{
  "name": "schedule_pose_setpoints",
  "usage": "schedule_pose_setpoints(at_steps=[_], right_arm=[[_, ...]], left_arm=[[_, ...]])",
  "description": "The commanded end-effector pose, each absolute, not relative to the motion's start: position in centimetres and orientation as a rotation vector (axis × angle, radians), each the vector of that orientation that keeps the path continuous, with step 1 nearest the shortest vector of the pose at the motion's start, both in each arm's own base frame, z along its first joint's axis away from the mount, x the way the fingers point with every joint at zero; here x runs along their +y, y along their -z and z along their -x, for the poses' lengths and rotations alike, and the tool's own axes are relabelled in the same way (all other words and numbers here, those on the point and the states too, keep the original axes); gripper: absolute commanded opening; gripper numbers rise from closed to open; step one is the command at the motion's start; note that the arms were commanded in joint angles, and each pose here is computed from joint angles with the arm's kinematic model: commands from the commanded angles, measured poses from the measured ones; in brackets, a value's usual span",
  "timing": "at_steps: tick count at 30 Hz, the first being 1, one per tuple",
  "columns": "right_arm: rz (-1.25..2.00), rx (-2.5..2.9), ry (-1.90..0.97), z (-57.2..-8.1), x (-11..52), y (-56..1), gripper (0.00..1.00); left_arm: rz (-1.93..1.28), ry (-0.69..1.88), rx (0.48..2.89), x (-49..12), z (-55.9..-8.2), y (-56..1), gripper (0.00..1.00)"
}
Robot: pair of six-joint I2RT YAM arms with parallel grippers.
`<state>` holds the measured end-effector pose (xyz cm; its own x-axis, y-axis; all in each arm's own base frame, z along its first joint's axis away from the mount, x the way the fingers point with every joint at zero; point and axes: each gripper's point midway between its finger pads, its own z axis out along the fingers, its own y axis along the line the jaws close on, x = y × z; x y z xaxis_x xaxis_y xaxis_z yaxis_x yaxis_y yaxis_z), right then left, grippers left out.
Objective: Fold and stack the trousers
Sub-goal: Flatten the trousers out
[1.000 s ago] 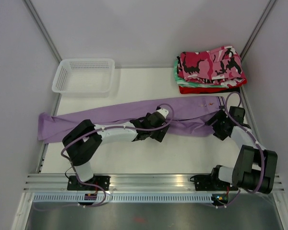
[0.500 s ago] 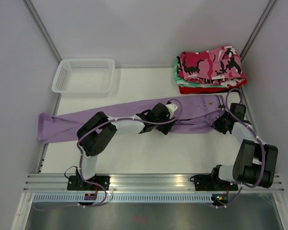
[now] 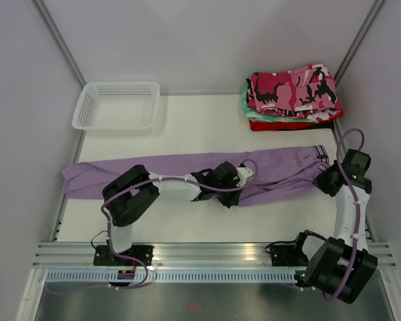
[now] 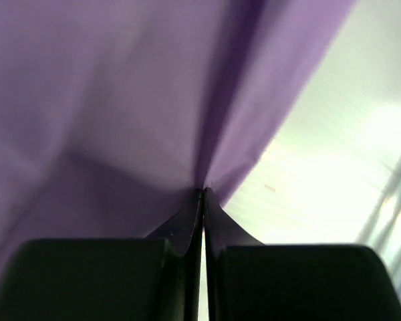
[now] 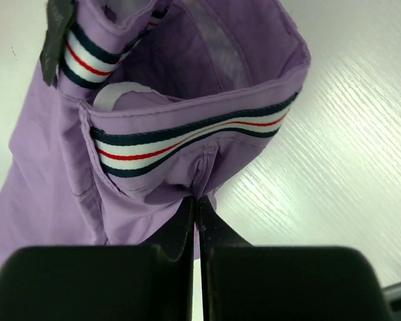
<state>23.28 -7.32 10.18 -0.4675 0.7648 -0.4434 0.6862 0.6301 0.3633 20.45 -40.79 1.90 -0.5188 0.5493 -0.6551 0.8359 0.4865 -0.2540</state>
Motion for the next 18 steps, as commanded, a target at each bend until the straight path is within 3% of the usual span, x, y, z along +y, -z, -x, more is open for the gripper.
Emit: schedule_pose_setpoints(at_steps=[1,8,9,10,11,12,14,15,16,18], right_arm=[[-1.126,2.216,-0.132,-23.2,-8.4,-12.8,0.00],[-1.156,2.242,-0.044,-22.5,-9.4,-12.0,0.01],[-1.152,2.250,-0.062,-22.5,-9.1,-12.0,0.18],[-1.138,2.238,-0.078,-22.9,-9.1,-12.7,0.40],[-1.124,2.220,-0.093,-23.3,-9.0,-13.5,0.40],[-1.115,2.214,-0.101,-23.3,-8.9,-14.3,0.62],[-1.063,2.193,-0.105,-23.8,-8.9,-17.3,0.78],[-1.042,2.179,-0.115,-24.3,-8.8,-18.6,0.84],[-0.998,2.135,-0.131,-25.1,-8.8,-21.0,0.86],[-0.929,2.110,-0.216,-26.1,-7.4,-23.1,0.94]], left_arm=[[-1.219,0.812,2.343,-39.7,-13.8,-2.1,0.02],[-1.274,0.842,2.375,-38.3,-8.3,-5.6,0.02],[-1.272,0.830,2.381,-38.0,-8.0,-5.7,0.02],[-1.241,0.818,2.391,-37.8,-8.2,-6.0,0.02],[-1.215,0.783,2.389,-37.6,-8.7,-6.1,0.02],[-1.167,0.697,2.381,-37.2,-10.1,-6.8,0.03],[-1.091,0.586,2.364,-36.9,-12.3,-9.0,0.15],[-1.042,0.564,2.368,-36.8,-13.1,-9.8,0.36],[-0.976,0.538,2.373,-36.6,-14.1,-10.8,0.49],[-0.748,0.531,2.442,-35.8,-17.1,-12.3,0.69]])
